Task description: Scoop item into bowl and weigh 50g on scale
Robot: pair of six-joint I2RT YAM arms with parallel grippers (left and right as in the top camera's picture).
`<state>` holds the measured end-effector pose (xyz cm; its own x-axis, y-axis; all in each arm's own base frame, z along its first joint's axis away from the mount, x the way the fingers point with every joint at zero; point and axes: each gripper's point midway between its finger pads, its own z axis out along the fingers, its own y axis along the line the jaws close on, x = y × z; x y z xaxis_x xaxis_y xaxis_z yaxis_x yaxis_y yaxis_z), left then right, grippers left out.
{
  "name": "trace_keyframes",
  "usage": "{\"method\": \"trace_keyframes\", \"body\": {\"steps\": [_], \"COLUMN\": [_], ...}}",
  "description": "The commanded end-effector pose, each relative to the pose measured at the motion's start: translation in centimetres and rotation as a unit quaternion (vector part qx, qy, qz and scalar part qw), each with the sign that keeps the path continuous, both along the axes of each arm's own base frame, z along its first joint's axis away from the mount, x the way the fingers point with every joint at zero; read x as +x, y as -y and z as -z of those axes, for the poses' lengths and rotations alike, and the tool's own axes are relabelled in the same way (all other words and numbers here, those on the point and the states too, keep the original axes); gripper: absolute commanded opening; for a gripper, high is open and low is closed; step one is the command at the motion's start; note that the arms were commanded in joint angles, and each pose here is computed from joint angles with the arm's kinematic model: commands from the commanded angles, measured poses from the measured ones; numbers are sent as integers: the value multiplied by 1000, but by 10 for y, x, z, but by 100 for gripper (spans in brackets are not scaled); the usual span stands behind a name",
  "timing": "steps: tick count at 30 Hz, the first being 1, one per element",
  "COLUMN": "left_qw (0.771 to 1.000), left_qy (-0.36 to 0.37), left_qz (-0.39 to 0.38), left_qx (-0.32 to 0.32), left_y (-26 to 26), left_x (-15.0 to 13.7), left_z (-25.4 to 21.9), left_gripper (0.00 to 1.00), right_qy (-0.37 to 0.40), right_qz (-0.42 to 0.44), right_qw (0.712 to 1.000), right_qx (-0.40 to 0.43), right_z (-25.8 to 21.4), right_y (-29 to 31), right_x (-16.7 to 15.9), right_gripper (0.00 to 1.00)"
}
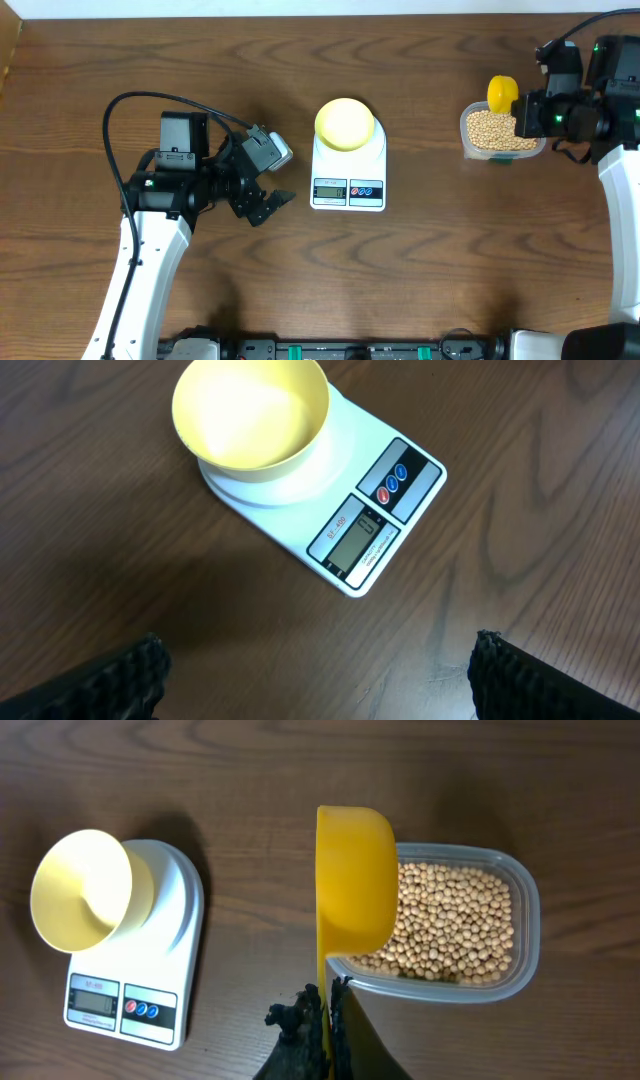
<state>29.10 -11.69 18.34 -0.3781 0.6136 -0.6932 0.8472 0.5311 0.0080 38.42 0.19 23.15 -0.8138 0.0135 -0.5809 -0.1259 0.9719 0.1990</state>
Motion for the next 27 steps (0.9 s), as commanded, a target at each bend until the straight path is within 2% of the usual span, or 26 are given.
{"method": "trace_keyframes", "body": {"steps": [1, 13, 27], "left_qw": [1000, 1000, 1000], "left_qy": [4, 4, 3], "left_qz": [1, 1, 1], "left_qx": [7, 7, 7], "left_y": [-3, -3, -3], "left_x": [2, 2, 2], "left_z": [2, 2, 2], "left_gripper": [98, 98, 98], "right_qy": [0, -28, -27], "right_qz": [-12, -18, -8], "right_qw": [1000, 999, 998], "right_qx": [-13, -21, -48], "right_z": [-3, 6, 7], "right_y": [0, 1, 11], "right_x": [-1, -13, -11], "right_gripper": [1, 1, 1]}}
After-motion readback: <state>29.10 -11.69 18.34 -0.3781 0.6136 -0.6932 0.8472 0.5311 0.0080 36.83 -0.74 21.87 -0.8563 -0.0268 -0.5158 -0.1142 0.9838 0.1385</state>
